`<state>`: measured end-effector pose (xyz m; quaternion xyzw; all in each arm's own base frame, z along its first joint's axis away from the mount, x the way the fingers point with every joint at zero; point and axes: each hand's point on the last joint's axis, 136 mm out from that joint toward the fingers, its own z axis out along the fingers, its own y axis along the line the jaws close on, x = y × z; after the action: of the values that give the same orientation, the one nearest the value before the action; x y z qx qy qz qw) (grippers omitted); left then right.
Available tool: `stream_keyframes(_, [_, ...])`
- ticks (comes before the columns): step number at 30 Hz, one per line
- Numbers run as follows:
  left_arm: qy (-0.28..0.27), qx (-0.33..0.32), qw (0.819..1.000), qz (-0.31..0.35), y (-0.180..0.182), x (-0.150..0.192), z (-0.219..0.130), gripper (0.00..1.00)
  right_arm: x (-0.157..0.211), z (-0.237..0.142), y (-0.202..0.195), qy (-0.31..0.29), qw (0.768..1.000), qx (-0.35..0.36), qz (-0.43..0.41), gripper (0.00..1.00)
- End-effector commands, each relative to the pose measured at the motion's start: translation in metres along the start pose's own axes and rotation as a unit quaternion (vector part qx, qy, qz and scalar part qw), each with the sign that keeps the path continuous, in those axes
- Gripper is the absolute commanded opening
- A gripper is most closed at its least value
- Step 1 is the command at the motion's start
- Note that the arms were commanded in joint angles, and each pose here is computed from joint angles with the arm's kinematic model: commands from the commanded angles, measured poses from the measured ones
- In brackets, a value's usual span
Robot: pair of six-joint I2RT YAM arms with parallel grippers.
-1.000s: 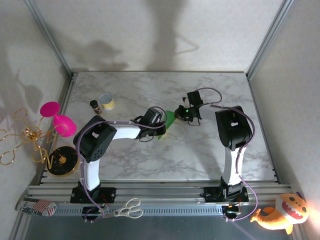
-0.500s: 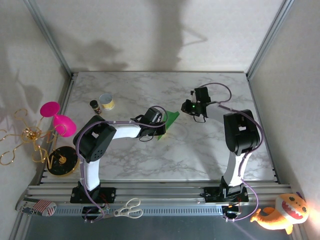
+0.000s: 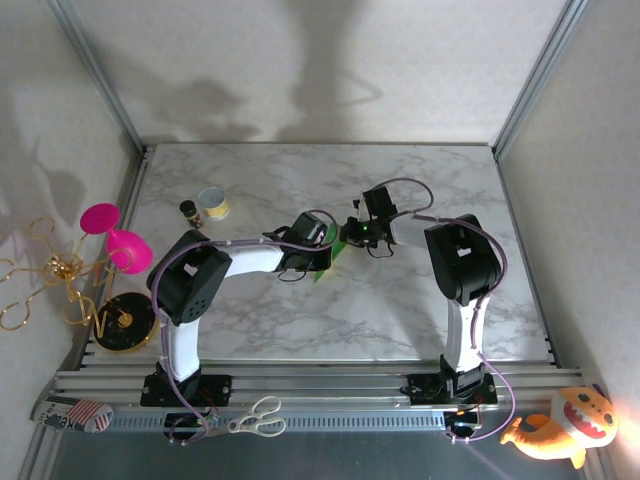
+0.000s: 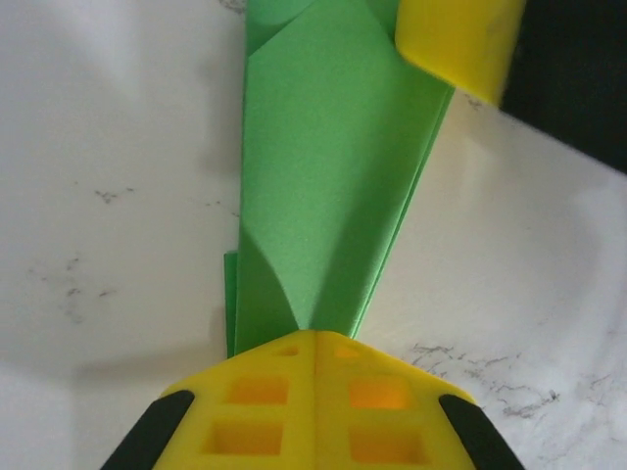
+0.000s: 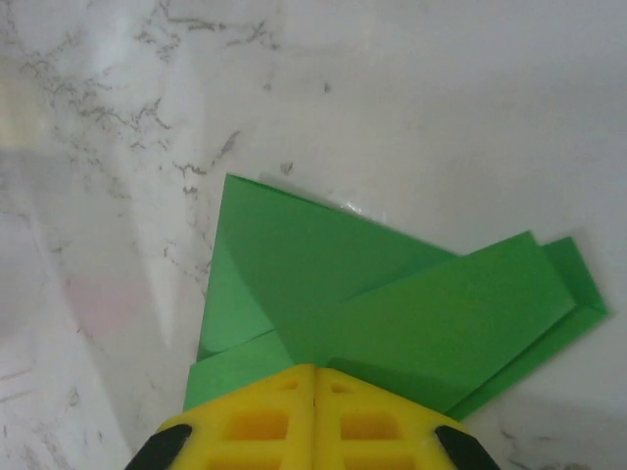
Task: Fold a paper plane with a square sheet of paper (pick it up from the middle)
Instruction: Fifth fold the wing at the center of the table.
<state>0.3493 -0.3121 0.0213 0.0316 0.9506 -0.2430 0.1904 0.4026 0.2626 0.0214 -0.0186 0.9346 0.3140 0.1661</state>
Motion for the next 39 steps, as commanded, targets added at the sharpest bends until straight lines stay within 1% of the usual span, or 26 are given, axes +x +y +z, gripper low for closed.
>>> stream_keyframes(1, [-0.005,0.028,1.000,0.014,-0.022,-0.010,-0.014,0.02,0.013,0.009,-0.019,0.027,0.999,0.035,0.008,0.08])
stream_keyframes(3, [-0.019,0.043,0.999,0.011,-0.028,-0.021,-0.015,0.07,0.016,0.011,-0.025,0.033,0.998,0.046,0.011,0.08])
stream_keyframes(5, [-0.025,0.053,0.998,0.005,-0.029,-0.028,-0.011,0.08,0.019,0.012,-0.029,0.038,0.998,0.055,0.013,0.08])
stream_keyframes(8, [-0.018,0.058,0.998,-0.001,-0.028,-0.029,0.000,0.07,0.022,0.013,-0.033,0.041,0.997,0.061,0.016,0.08])
stream_keyframes(13, [0.005,0.062,0.998,-0.004,-0.025,-0.021,0.017,0.03,0.024,0.014,-0.036,0.045,0.997,0.066,0.021,0.07])
stream_keyframes(16, [0.019,0.043,0.999,-0.004,-0.014,-0.012,0.025,0.01,0.024,0.014,-0.038,0.046,0.996,0.070,0.024,0.07])
stream_keyframes(19, [0.035,0.015,0.999,-0.006,0.003,0.002,0.030,0.00,0.025,0.015,-0.041,0.048,0.995,0.077,0.028,0.07])
stream_keyframes(24, [0.070,0.003,0.998,0.000,0.014,0.037,0.022,0.00,0.026,0.017,-0.050,0.053,0.993,0.100,0.038,0.07])
stream_keyframes(33, [0.121,-0.014,0.993,-0.004,0.033,0.099,-0.010,0.00,0.028,0.021,-0.056,0.059,0.991,0.112,0.046,0.06])
stream_keyframes(36, [0.132,-0.025,0.991,-0.004,0.043,0.113,-0.020,0.00,0.028,0.021,-0.056,0.059,0.991,0.112,0.046,0.06])
stream_keyframes(39, [0.135,-0.037,0.990,-0.003,0.052,0.121,-0.029,0.00,0.027,0.020,-0.053,0.058,0.991,0.108,0.043,0.06])
